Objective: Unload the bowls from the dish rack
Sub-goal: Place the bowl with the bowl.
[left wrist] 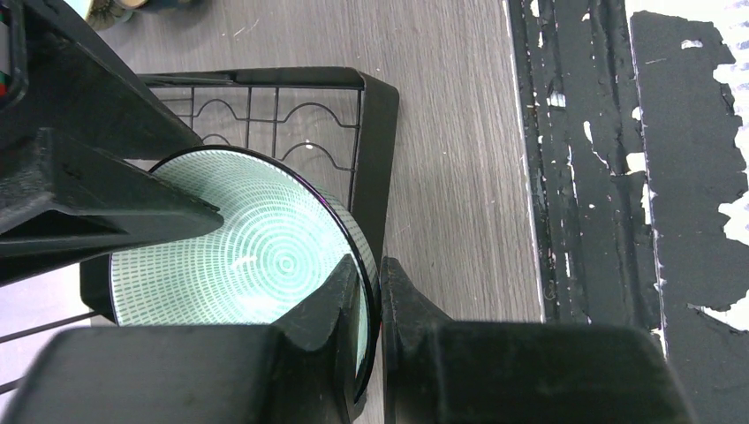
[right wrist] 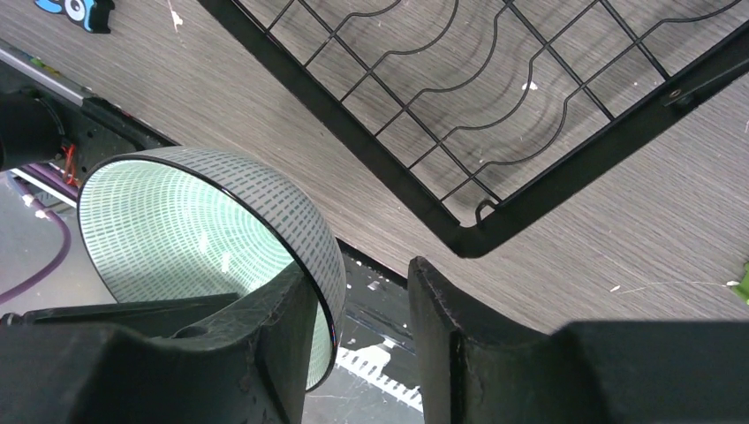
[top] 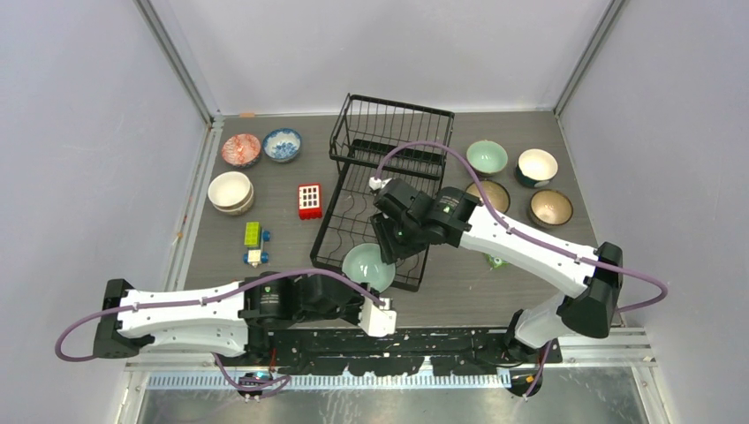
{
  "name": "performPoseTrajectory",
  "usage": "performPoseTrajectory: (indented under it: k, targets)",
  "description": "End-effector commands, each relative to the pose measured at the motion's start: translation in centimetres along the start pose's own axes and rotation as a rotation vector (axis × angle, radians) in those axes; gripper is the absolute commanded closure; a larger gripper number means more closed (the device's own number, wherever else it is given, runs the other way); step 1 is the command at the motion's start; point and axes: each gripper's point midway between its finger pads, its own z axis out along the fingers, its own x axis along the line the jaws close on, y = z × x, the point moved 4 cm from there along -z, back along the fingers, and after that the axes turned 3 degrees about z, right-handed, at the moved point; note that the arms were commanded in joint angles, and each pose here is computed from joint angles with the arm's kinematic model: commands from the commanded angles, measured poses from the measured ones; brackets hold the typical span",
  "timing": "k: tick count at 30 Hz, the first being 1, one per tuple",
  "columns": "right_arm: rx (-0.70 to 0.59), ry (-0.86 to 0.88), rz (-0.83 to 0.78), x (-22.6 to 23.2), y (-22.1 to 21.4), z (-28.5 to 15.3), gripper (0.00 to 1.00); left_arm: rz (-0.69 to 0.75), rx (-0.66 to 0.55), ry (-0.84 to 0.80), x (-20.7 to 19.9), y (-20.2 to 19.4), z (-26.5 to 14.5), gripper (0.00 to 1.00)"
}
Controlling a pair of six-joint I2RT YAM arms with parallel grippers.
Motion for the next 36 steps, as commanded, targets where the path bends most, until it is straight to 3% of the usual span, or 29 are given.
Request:
performPoseTrajectory:
  k: [1, 6, 10, 11, 13, 15, 17, 18, 19, 28, 36]
  targets:
    - [-0.036, 0.022, 0.010, 0.7, 0.8, 0.5, 0.55, -0.017, -0.101, 0.076, 1.9, 2.4, -1.1, 1.00]
    - [-0.031, 0.019, 0.008, 1.0, 0.6, 0.9, 0.65, -0.027, -0.115, 0.082, 1.9, 2.6, -1.1, 1.00]
    - [-0.054, 0.012, 0.011, 0.9, 0.8, 0.4, 0.84, -0.052, -0.117, 0.110, 2.3, 2.7, -1.2, 0.99]
    - [-0.061, 0.007, 0.015, 0.8, 0.9, 0.2, 0.91, -0.060, -0.117, 0.118, 2.4, 2.6, -1.2, 0.94]
    - [-0.075, -0.002, 0.019, 0.5, 0.9, -0.2, 0.99, -0.080, -0.118, 0.130, 2.5, 2.6, -1.3, 0.72]
    - [-0.090, -0.007, 0.026, 0.3, 1.0, -0.7, 0.99, -0.103, -0.121, 0.138, 2.4, 2.5, -1.3, 0.47]
    - [-0.107, -0.016, 0.032, 0.0, 1.1, -1.4, 0.99, -0.125, -0.127, 0.149, 2.5, 2.4, -1.4, 0.29]
    - [-0.113, -0.023, 0.031, -0.2, 1.0, -1.7, 0.99, -0.135, -0.132, 0.158, 2.5, 2.4, -1.6, 0.07]
    - [-0.119, -0.041, 0.032, -0.6, 1.0, -2.2, 0.99, -0.144, -0.136, 0.168, 2.6, 2.4, -1.8, 0.01]
    - [-0.221, -0.281, 0.093, -8.5, 0.7, -7.9, 0.99, -0.259, -0.162, 0.283, 3.2, 1.1, -3.9, 0.00]
    - [-0.398, -0.448, 0.449, -18.6, 3.0, -11.5, 0.99, -0.441, -0.117, 0.403, 2.9, -1.5, -4.2, 0.00]
